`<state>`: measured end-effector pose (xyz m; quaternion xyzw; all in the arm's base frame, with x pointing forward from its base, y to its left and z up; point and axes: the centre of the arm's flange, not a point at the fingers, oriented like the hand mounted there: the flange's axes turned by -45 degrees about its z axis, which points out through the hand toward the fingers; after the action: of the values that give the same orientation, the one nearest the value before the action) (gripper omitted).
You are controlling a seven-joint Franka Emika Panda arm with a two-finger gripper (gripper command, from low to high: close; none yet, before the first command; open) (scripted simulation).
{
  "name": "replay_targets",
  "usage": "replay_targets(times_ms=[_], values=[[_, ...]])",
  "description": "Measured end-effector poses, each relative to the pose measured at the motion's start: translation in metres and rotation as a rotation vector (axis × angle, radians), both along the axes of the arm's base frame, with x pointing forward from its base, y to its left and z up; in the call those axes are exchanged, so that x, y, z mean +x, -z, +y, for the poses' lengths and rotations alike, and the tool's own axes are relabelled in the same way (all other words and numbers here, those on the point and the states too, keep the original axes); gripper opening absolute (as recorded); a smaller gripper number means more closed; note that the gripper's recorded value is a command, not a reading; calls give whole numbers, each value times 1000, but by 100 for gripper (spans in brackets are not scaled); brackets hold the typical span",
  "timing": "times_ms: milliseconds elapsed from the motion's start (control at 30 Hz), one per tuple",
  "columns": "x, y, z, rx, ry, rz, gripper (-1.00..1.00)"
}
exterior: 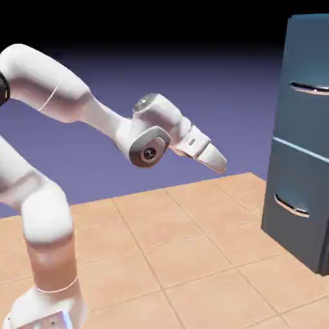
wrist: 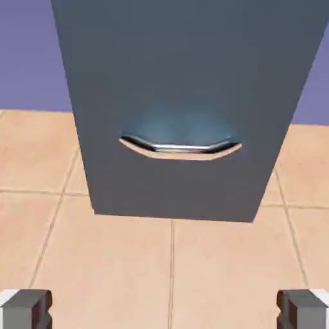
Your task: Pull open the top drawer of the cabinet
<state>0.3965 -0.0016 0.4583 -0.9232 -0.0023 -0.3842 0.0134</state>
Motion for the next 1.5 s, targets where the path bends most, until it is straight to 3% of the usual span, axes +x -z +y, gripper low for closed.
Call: replay_targets(times_ms=[800,1167,1500], values=[[115,68,-108,780,642,124,0],[153,61,-126,996,854,-28,0],[188,0,-104,1194,873,-285,0]])
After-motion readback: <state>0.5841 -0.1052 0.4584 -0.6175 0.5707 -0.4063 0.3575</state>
